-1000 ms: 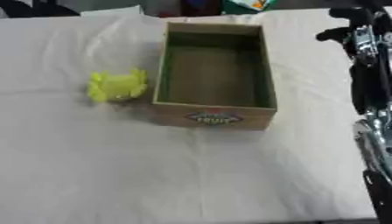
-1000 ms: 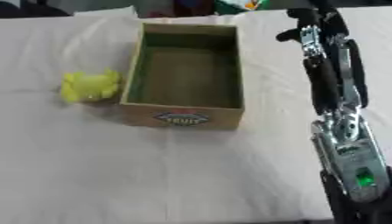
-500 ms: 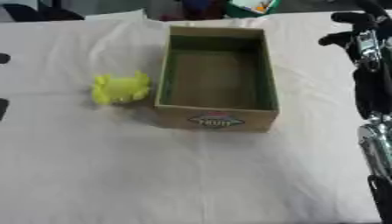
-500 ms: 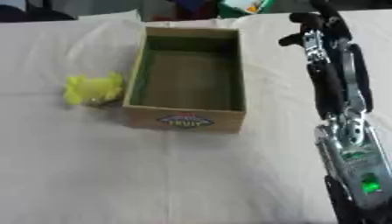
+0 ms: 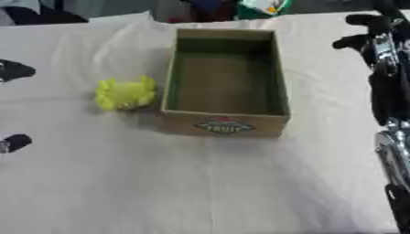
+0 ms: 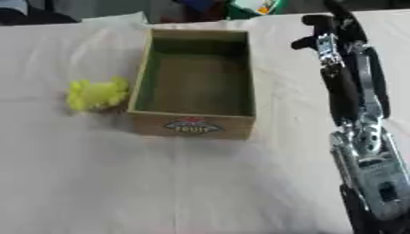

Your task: Pick up objects on the table and place them in the box.

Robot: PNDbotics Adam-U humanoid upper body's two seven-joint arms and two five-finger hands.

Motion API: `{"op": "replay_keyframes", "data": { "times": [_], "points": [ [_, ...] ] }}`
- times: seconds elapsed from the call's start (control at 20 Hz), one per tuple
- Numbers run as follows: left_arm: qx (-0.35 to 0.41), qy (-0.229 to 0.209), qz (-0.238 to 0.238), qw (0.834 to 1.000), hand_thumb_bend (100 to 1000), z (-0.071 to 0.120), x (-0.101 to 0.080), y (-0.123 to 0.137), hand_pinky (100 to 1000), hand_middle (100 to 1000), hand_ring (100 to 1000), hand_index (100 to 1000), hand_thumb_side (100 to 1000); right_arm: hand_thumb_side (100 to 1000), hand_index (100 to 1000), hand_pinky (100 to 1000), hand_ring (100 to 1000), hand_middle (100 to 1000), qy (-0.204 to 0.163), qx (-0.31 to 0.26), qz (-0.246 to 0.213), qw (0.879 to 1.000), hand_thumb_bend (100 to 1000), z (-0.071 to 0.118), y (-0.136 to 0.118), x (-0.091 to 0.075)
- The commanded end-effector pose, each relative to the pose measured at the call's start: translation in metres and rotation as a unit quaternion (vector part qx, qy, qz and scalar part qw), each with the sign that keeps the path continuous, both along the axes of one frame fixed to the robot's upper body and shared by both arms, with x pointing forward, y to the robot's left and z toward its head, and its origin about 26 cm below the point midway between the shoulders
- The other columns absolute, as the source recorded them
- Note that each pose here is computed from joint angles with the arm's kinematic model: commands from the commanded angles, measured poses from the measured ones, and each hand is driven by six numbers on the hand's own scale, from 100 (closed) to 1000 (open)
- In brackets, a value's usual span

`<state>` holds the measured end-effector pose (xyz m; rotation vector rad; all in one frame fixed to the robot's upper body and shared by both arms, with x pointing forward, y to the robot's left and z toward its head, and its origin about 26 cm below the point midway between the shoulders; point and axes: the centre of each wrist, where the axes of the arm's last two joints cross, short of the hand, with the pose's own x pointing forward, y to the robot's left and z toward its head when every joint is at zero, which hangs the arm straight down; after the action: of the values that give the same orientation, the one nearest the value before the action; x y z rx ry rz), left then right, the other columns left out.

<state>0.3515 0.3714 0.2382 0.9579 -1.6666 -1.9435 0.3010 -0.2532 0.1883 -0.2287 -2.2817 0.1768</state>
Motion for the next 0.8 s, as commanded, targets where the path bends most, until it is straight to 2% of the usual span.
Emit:
{"op": "replay_keyframes", "data": {
  "times": [0.05,0.1,0.15,0.3,0.45,0.6,0.65,0.8],
  "points": [
    [0.022,0.057,0.006,0.998,455,0.016,0.008,0.001,734,886,870,1000,606,756,949,814,611,739,-0.013,-0.005,0.007,1.000,100,0.008,0.000,-0.003],
    [0.023,0.074,0.006,0.997,430,0.020,0.011,0.001,735,885,872,1000,573,753,949,814,611,739,-0.012,-0.005,0.007,1.000,100,0.007,0.000,-0.003],
    [0.023,0.087,0.006,0.996,360,0.023,0.014,0.000,737,894,878,1000,526,758,949,814,611,739,-0.012,-0.004,0.007,1.000,100,0.007,0.000,-0.003],
    [0.028,0.116,0.010,0.993,306,0.029,0.023,-0.003,743,911,884,1000,472,760,950,814,611,739,-0.010,-0.001,0.008,1.000,100,0.006,0.001,-0.003],
    [0.035,0.136,0.013,0.990,323,0.030,0.032,-0.007,750,922,892,1000,464,759,950,815,611,740,-0.009,-0.002,0.009,1.000,100,0.006,0.001,-0.003],
    [0.058,0.143,0.016,0.988,517,0.031,0.038,-0.010,757,943,906,1000,522,758,951,815,611,740,-0.007,-0.004,0.010,1.000,100,0.006,0.001,-0.003],
    [0.069,0.142,0.019,0.987,536,0.031,0.039,-0.011,756,946,908,1000,523,757,951,815,610,740,-0.007,-0.004,0.010,1.000,100,0.005,0.001,-0.003],
    [0.090,0.130,0.026,0.987,436,0.030,0.044,-0.014,747,933,905,1000,465,756,952,815,611,740,-0.006,-0.004,0.012,1.000,100,0.005,0.001,-0.003]
  ]
}}
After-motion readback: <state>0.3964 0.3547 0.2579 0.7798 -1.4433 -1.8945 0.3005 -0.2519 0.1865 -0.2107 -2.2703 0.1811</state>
